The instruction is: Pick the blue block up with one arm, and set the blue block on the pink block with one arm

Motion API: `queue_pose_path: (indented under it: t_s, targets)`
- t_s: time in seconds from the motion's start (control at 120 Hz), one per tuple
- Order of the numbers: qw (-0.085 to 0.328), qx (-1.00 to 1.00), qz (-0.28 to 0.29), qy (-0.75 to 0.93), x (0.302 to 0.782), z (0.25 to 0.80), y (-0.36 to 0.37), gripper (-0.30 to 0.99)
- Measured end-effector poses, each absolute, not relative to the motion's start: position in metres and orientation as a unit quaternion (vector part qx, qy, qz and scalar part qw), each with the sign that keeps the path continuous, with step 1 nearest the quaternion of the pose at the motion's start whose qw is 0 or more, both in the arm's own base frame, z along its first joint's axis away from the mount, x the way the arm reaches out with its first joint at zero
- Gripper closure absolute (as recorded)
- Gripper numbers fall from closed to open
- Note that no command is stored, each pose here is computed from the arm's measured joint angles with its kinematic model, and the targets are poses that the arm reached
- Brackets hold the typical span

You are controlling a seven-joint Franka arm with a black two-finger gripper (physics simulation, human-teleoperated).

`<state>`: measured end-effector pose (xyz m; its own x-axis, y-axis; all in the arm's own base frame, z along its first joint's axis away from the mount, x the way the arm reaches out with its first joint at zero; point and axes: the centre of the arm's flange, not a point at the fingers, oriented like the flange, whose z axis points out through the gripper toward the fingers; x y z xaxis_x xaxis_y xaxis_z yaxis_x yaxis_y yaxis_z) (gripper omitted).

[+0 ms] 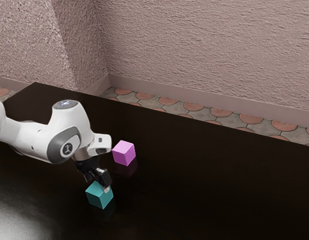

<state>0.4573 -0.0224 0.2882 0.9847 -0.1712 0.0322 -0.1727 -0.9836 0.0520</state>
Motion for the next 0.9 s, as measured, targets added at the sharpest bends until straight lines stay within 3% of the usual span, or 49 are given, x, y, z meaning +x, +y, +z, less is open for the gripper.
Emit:
queue_pose_path:
  t_s: [0.9]
  targets:
    - [0.026,0.997,0.014,-0.076,0.463,0.255,-0.020,0.00]
